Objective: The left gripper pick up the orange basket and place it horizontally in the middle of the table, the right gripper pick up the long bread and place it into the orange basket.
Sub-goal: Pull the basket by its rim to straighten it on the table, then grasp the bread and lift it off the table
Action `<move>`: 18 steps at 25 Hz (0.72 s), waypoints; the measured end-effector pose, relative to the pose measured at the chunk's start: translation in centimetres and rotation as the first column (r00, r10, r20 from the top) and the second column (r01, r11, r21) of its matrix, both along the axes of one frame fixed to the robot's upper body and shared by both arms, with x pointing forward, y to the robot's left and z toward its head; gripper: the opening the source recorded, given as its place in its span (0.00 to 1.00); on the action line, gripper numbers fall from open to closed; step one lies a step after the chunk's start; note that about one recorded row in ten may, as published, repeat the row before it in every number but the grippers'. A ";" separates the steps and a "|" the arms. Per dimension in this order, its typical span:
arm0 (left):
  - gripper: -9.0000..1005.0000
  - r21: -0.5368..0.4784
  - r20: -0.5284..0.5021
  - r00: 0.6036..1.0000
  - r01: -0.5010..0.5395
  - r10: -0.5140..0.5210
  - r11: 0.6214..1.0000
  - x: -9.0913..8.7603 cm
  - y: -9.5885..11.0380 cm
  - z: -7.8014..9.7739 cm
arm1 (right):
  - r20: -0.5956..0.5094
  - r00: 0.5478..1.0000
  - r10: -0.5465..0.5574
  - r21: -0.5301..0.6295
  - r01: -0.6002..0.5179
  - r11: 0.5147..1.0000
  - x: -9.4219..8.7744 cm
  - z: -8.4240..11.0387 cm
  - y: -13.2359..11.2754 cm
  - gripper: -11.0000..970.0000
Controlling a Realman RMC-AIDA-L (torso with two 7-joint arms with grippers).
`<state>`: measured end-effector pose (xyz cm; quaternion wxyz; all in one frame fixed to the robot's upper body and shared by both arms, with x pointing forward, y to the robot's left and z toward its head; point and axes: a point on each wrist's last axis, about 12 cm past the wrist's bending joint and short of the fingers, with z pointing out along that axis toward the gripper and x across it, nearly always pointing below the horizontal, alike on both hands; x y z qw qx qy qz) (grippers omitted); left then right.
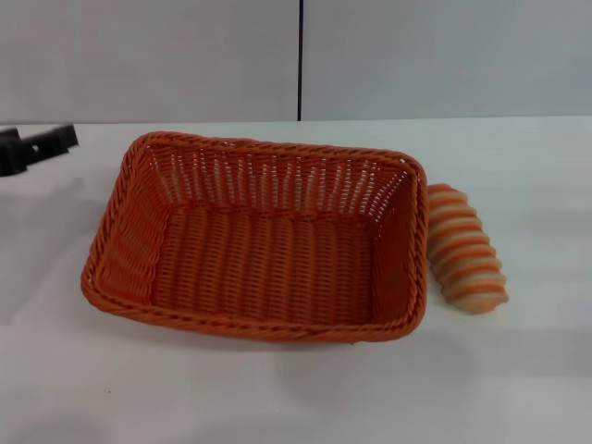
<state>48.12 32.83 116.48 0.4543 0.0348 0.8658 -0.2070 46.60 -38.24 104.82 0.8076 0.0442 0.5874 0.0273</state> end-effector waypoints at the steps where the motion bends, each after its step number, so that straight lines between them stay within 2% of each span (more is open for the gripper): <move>1: 0.71 -0.006 0.023 1.000 0.006 -0.006 1.000 0.0 0.4 -0.1 | -0.016 0.999 0.049 0.015 -0.049 0.999 0.0 0.4 -0.7 0.48; 2: 0.76 -0.023 0.060 0.998 0.017 -0.016 1.000 0.0 0.9 -0.2 | -0.037 0.995 0.097 0.031 -0.096 0.995 0.1 0.8 -1.4 0.48; 4: 0.77 -0.065 0.119 0.993 0.033 -0.025 0.997 0.1 1.7 -0.7 | -0.117 0.970 0.214 0.061 -0.208 0.976 0.6 2.0 -2.9 0.47; 5: 0.78 -0.087 0.149 0.988 0.041 -0.028 0.995 0.1 2.0 -1.0 | -0.171 0.948 0.270 0.070 -0.261 0.963 0.9 2.7 -3.4 0.47; 6: 0.79 -0.119 0.200 0.979 0.063 -0.038 0.991 0.1 2.3 -1.4 | -0.281 0.893 0.352 0.083 -0.342 0.936 1.5 4.1 -4.2 0.47; 7: 0.80 -0.129 0.244 0.968 0.086 -0.053 0.988 0.1 2.6 -2.0 | -0.281 0.893 0.352 0.083 -0.342 0.936 1.5 4.1 -4.2 0.47; 8: 0.81 -0.144 0.282 0.958 0.103 -0.059 0.984 0.0 2.8 -2.4 | -0.413 0.807 0.422 0.117 -0.413 0.903 2.3 5.5 -4.5 0.47; 9: 0.81 -0.150 0.322 0.944 0.124 -0.070 0.981 0.0 2.8 -3.0 | -0.413 0.807 0.422 0.117 -0.413 0.903 2.3 5.5 -4.5 0.47; 10: 0.81 -0.156 0.358 0.930 0.143 -0.079 0.977 0.0 2.9 -3.5 | -0.481 0.756 0.445 0.140 -0.435 0.890 2.8 6.5 -4.5 0.47; 11: 0.81 -0.161 0.394 0.915 0.160 -0.085 0.974 -0.1 2.9 -4.1 | -0.584 0.669 0.459 0.160 -0.460 0.873 3.5 7.7 -4.2 0.47; 12: 0.81 -0.166 0.425 0.901 0.177 -0.091 0.970 -0.2 2.9 -4.8 | -0.584 0.669 0.459 0.160 -0.460 0.873 3.5 7.7 -4.2 0.47; 15: 0.81 -0.169 0.501 0.859 0.212 -0.101 0.963 -0.6 2.9 -6.1 | -0.725 0.517 0.454 0.178 -0.496 0.850 4.7 9.6 -2.9 0.47; 16: 0.81 -0.167 0.521 0.848 0.218 -0.102 0.962 -0.8 2.9 -6.4 | -0.789 0.418 0.451 0.196 -0.524 0.829 5.2 10.5 -1.8 0.47; 17: 0.81 -0.143 0.559 0.820 0.237 -0.119 0.961 -1.1 2.8 -6.8 | -0.789 0.418 0.451 0.196 -0.524 0.829 5.2 10.5 -1.8 0.47; 18: 0.81 -0.143 0.559 0.820 0.237 -0.119 0.961 -1.1 2.8 -6.8 | -0.816 0.360 0.452 0.211 -0.543 0.813 5.5 11.0 -1.1 0.47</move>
